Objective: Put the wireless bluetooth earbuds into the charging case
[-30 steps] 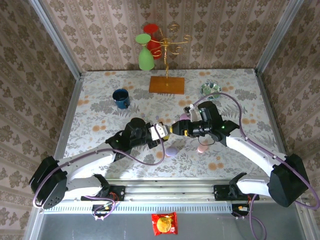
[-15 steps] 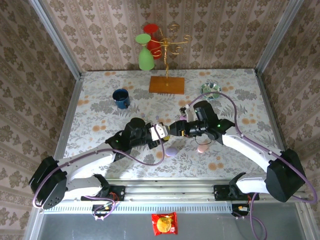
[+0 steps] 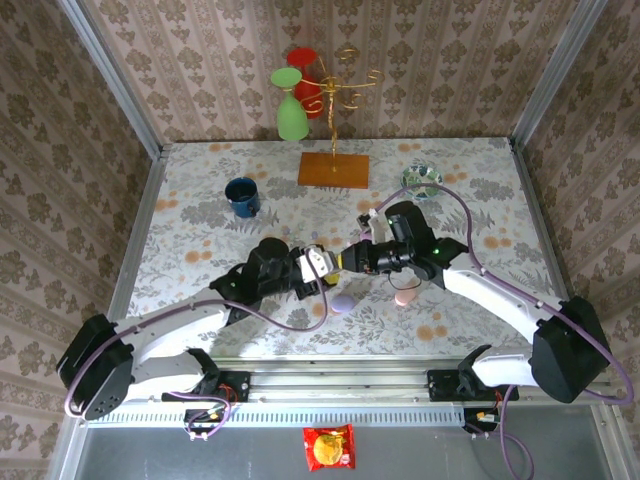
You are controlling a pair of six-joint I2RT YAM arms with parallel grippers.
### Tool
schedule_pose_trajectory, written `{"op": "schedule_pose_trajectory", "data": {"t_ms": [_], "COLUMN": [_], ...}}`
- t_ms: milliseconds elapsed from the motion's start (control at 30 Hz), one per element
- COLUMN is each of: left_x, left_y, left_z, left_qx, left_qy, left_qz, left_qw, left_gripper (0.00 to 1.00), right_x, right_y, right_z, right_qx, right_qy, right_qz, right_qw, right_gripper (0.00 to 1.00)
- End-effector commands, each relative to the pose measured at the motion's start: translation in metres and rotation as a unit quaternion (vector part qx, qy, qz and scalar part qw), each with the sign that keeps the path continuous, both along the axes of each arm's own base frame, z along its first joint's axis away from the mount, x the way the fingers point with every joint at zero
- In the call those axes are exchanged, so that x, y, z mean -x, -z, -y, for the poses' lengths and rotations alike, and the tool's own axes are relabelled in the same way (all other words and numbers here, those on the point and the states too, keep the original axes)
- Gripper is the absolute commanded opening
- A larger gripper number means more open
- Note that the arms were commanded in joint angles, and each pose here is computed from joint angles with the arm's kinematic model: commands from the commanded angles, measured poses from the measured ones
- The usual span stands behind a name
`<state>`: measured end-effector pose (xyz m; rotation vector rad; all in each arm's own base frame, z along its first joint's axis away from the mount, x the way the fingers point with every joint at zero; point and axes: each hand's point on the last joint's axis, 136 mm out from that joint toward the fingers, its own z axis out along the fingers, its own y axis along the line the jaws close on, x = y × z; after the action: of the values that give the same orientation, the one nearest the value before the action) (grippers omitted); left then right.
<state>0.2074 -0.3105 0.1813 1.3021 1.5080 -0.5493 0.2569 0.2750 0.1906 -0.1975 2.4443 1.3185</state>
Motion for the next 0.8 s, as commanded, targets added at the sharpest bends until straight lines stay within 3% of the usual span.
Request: {"op": "schedule_pose_trajectory", "data": {"t_ms": [0,67,267,500,767], "left_x": [-0.002,-0.001,-0.005,-0.009,-0.013], "left_y": [-0.031,-0.041,-0.071,-0.086,-0.104], "left_z": [-0.004,-0.011,-0.032,-0.037,-0.022], "left_qx": [0.091,0.14,0.278,0.327,0.324], "left_qy": [-0.005,0.001,0.017,0.05,0.098], "left_qz": [0.0,-0.008,-0.023,-0.006,0.004], "left_qw": [0.996,0.99,0.96,0.944,0.941], "left_gripper": [0.69,0.77,0.82,0.9,0.92], "right_x": [0.0,-0.001,-0.008,-0.01,-0.009], "right_y": [-0.031,-0.041,-0.085,-0.11,-0.141], "right_z": [0.002,0.004,0.007,0.004,-0.002], "right_qx": [-0.056,-0.085,-0.224,-0.292,-0.377], "right_qy": [0.004,0.01,0.023,0.017,0.002], "right_qz": [0.016,0.013,-0.018,-0.045,-0.075], "right_qw": [0.998,0.996,0.974,0.955,0.923], "right_gripper": [0.2,0.19,0.16,0.11,0.06]}}
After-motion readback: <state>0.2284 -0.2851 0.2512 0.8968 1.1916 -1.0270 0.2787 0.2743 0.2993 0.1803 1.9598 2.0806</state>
